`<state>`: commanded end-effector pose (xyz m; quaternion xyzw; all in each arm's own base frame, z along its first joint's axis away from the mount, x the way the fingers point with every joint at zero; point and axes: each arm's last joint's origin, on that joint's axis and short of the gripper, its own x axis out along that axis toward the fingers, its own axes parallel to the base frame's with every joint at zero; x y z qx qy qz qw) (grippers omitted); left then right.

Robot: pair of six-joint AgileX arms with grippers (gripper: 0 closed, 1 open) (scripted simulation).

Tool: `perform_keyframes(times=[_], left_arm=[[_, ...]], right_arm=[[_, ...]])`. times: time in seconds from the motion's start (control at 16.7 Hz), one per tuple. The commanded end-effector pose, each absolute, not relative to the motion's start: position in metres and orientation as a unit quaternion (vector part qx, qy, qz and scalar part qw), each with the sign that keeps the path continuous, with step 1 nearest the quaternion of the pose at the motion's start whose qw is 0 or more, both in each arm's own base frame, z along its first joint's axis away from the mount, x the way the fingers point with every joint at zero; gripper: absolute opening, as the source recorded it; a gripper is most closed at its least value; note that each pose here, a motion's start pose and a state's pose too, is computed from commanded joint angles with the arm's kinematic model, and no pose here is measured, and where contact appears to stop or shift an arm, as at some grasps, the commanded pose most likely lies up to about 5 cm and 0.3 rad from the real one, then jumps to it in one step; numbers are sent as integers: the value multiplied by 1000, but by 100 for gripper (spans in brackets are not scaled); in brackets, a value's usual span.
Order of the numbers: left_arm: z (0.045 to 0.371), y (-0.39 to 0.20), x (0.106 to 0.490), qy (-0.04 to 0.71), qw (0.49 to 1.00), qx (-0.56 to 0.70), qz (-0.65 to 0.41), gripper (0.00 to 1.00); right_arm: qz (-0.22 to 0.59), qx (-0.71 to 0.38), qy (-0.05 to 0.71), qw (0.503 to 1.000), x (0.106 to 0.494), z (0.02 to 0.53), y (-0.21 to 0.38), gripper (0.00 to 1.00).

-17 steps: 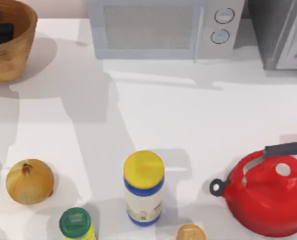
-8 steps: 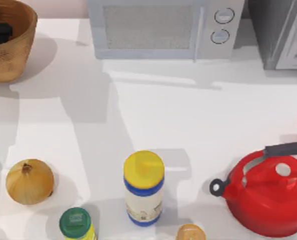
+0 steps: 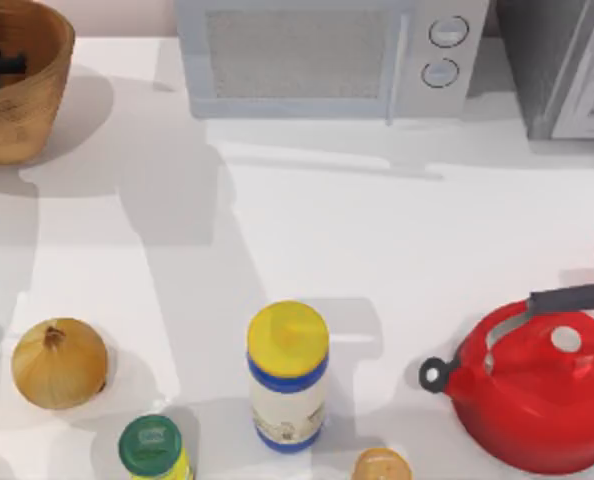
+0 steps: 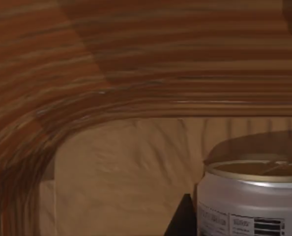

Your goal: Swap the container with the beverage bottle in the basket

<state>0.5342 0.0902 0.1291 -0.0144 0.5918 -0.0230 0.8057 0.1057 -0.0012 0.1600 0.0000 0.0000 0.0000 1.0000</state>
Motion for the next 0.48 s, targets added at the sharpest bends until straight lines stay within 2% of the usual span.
perform_keyframes(times=[0.48], left_arm=[[129,90,534,592,806,-14,-23,0]], right_arm=[[0,0,0,1000,106,160,-1,100]])
